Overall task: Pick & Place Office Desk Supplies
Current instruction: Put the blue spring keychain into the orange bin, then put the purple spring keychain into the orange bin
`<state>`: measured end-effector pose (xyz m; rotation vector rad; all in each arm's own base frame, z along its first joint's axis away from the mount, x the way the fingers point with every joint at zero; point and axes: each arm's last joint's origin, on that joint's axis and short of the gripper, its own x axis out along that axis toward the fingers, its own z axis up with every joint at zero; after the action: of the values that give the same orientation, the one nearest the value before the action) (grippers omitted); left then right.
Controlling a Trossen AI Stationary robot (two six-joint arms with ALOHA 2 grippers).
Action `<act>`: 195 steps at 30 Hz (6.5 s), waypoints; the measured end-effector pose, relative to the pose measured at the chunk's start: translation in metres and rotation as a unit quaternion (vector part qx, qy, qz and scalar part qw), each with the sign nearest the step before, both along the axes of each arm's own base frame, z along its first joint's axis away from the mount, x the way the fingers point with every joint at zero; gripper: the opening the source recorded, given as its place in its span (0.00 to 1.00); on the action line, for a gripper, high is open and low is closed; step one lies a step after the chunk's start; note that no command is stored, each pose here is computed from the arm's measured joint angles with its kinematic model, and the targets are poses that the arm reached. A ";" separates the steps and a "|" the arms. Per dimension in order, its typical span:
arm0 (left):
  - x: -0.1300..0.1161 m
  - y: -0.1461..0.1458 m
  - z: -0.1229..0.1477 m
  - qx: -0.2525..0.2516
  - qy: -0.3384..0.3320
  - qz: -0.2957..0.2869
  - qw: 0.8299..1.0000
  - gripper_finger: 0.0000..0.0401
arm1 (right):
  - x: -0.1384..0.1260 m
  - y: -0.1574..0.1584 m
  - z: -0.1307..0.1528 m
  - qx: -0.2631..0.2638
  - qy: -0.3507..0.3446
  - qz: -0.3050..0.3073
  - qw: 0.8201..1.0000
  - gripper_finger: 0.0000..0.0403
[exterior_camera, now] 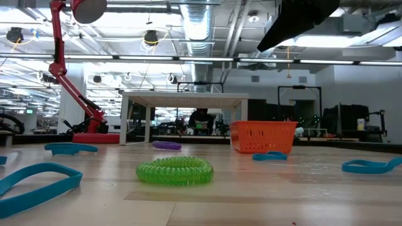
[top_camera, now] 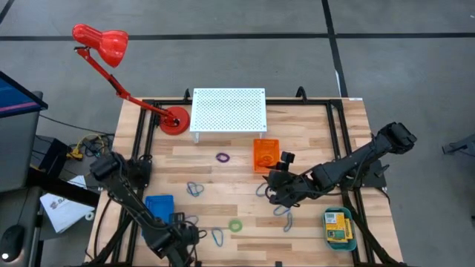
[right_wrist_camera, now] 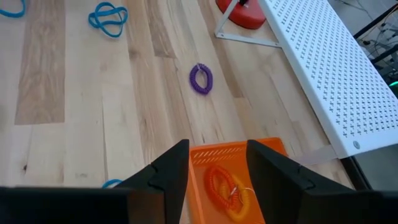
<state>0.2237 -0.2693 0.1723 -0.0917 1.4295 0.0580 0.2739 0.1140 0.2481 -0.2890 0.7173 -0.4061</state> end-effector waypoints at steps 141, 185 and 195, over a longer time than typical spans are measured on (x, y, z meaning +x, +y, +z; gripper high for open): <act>0.129 0.318 -0.016 0.095 -0.058 0.058 0.992 0.42 | -0.073 0.087 -0.008 0.054 -0.031 0.062 0.996 0.39; 0.138 0.238 -0.025 0.029 -0.083 -0.016 0.996 0.35 | -0.075 0.088 -0.008 0.064 -0.032 0.057 0.996 0.39; 0.138 0.243 -0.025 0.050 -0.083 0.006 0.995 0.36 | -0.075 0.088 -0.008 0.067 -0.034 0.055 0.996 0.39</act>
<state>0.3621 -0.0262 0.1470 -0.0222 1.2573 0.1287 0.1992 0.2019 0.2397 -0.1860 0.6562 -0.2606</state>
